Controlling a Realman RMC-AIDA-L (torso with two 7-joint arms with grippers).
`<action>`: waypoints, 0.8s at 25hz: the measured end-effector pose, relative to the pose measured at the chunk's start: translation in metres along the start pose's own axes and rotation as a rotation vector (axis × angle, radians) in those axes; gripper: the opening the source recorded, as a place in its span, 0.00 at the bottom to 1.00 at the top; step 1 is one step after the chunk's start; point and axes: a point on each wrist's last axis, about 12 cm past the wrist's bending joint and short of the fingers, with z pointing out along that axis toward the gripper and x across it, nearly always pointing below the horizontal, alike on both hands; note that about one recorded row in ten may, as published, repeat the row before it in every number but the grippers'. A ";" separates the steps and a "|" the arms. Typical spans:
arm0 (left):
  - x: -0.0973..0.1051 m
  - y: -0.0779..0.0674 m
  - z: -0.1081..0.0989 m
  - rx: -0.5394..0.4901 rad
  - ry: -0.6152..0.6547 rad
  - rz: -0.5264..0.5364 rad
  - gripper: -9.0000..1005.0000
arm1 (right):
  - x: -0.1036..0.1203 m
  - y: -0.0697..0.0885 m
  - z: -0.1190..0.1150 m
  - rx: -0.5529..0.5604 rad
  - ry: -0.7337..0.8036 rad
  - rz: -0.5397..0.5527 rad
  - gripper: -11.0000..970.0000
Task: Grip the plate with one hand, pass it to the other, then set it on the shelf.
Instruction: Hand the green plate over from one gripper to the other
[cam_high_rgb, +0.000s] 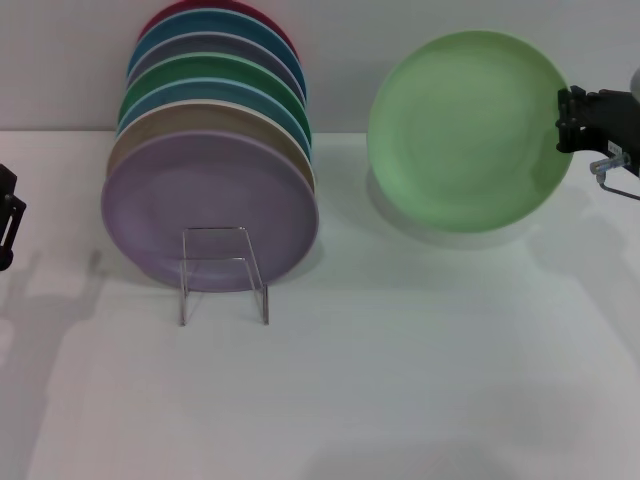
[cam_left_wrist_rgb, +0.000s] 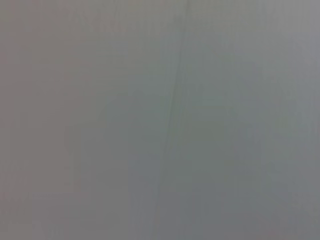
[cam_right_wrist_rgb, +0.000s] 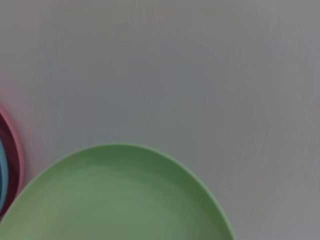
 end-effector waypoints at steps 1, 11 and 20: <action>0.000 0.001 0.000 0.000 -0.001 0.002 0.76 | 0.002 0.001 0.000 0.008 -0.011 -0.003 0.03; 0.000 0.001 0.000 -0.003 -0.001 0.003 0.76 | 0.015 0.009 0.002 0.051 -0.082 -0.022 0.03; -0.001 0.001 0.003 0.002 -0.003 0.002 0.76 | 0.032 0.016 -0.001 0.113 -0.174 -0.040 0.03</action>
